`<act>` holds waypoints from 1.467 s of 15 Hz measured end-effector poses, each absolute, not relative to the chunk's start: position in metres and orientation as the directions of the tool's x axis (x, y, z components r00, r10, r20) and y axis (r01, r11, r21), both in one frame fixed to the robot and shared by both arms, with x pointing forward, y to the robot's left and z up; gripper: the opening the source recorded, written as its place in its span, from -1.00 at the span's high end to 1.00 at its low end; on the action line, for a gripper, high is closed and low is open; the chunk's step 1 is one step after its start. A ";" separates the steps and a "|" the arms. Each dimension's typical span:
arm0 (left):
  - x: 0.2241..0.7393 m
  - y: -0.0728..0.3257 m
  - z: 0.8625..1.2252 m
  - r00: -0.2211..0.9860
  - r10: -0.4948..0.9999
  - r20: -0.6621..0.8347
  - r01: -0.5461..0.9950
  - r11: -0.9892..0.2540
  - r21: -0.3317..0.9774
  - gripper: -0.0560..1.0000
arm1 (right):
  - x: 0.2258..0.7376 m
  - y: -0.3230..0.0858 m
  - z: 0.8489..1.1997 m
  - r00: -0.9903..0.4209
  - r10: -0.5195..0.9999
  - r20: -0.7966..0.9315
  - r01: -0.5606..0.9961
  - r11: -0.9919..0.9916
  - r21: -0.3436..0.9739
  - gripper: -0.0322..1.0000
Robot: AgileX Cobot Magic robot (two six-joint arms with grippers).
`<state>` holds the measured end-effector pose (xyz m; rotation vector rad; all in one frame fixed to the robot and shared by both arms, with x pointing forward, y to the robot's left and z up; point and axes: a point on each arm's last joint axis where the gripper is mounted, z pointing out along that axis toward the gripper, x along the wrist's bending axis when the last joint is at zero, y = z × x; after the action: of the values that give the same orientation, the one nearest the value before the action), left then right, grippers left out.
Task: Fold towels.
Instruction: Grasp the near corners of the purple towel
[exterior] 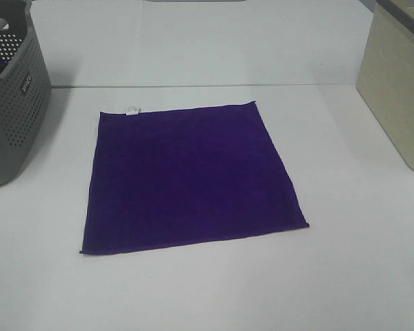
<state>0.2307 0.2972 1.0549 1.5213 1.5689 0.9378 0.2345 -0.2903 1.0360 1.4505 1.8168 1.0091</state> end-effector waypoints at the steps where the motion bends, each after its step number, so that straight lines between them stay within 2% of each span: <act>1: 0.231 0.297 1.055 -0.018 1.000 -0.022 0.454 0.027 0.890 -0.98 | 0.234 -0.290 1.036 -0.225 0.974 0.006 0.520 0.115 0.846 -0.92; 4: 0.231 0.297 1.055 -0.018 1.000 -0.022 0.456 0.027 0.890 -0.98 | 0.234 -0.290 1.036 -0.224 0.975 0.005 0.520 0.115 0.846 -0.92; 7: 0.254 0.298 1.058 -0.019 0.999 -0.027 0.580 0.033 0.814 -0.98 | 0.241 -0.293 1.048 -0.177 0.984 0.008 0.515 0.085 0.853 -0.92; 9: 0.276 0.299 1.079 -0.027 0.999 -0.038 0.702 0.046 0.711 -0.98 | 0.270 -0.289 1.065 -0.114 0.988 0.102 0.685 0.004 0.729 -0.92; 11: 0.318 0.301 1.103 -0.037 0.998 -0.044 0.810 0.056 0.583 -0.98 | 0.315 -0.279 1.085 -0.091 0.984 0.151 0.849 -0.003 0.528 -0.92; 12: 0.343 0.303 1.110 -0.045 0.998 -0.050 0.842 0.065 0.536 -0.98 | 0.348 -0.274 1.092 -0.103 0.983 0.153 0.895 0.024 0.446 -0.92; 14: 0.390 0.304 1.111 -0.050 0.997 -0.056 0.898 0.069 0.434 -0.98 | 0.413 -0.264 1.096 -0.161 0.975 0.152 0.921 0.093 0.377 -0.92; 16: 0.414 0.305 1.102 -0.048 0.997 -0.055 0.928 0.065 0.366 -0.98 | 0.452 -0.256 1.084 -0.186 0.967 0.174 0.942 0.126 0.312 -0.92; 20: 0.467 0.307 1.060 -0.037 0.997 -0.065 0.965 0.052 0.256 -0.98 | 0.518 -0.244 1.043 -0.178 0.956 0.231 0.974 0.137 0.182 -0.92; 22: 0.484 0.300 1.042 -0.009 0.990 -0.141 0.974 0.040 0.221 -0.98 | 0.531 -0.242 1.028 -0.166 0.958 0.236 0.978 0.128 0.167 -0.92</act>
<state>0.4843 0.3001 1.0419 2.0118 2.0629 0.0878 0.5308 -0.2422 1.0276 2.0730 2.4112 0.4561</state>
